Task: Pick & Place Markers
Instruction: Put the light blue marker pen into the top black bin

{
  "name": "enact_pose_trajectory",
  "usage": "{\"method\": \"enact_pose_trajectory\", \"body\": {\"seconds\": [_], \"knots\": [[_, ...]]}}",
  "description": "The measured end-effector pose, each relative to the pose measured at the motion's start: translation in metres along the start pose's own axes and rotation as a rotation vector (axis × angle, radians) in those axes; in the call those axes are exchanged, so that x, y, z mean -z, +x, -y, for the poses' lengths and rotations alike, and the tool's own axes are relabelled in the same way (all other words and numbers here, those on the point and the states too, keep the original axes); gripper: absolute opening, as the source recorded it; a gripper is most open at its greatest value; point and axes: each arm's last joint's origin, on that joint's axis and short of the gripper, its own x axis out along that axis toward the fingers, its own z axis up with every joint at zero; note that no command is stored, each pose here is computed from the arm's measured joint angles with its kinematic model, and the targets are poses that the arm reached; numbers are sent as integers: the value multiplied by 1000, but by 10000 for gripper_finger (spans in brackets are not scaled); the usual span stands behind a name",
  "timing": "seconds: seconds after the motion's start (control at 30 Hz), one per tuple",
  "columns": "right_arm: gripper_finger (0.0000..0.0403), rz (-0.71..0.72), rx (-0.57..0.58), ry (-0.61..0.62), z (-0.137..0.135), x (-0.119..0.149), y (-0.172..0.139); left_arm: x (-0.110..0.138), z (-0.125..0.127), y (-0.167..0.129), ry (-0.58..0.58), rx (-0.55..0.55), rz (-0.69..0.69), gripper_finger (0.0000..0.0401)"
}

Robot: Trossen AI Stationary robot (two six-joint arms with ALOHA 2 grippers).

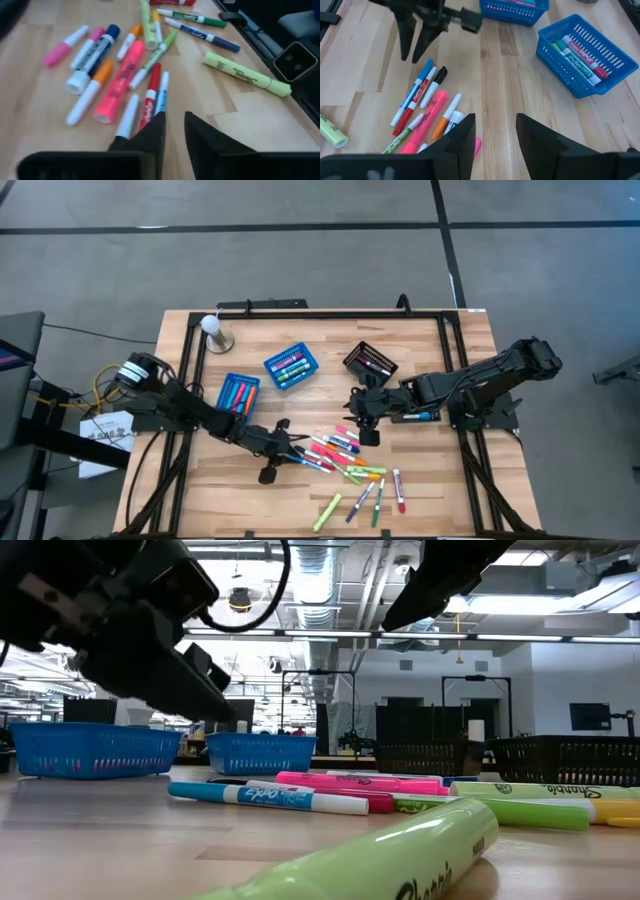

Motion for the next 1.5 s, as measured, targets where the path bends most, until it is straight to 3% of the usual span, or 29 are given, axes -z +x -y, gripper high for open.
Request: {"method": "enact_pose_trajectory", "body": {"seconds": [0.17, 0.4, 0.7, 0.97, 1.1, 1.27, 1.5], "knots": [[131, 0, 0, 0, 0, 0, 0, 16, 0, 10, 8, -4, -66, 94], [131, 0, 0, 0, 0, 0, 0, 33, -3, 20, 14, -20, -127, 95], [131, 0, 0, 0, 0, 0, 0, 35, -4, 20, 15, -32, -131, 75], [131, 0, 0, 0, 0, 0, 0, 34, -4, 20, 14, -33, -128, 32], [131, 1, 0, 0, 0, 0, 0, 26, -3, 13, 21, -22, -111, 32], [131, 18, -3, -8, -1, -1, 5, -6, 1, -4, 102, -11, 34, 42], [131, 57, -12, -85, -2, -5, 24, -41, -8, -41, 209, -187, 140, 37]]}}
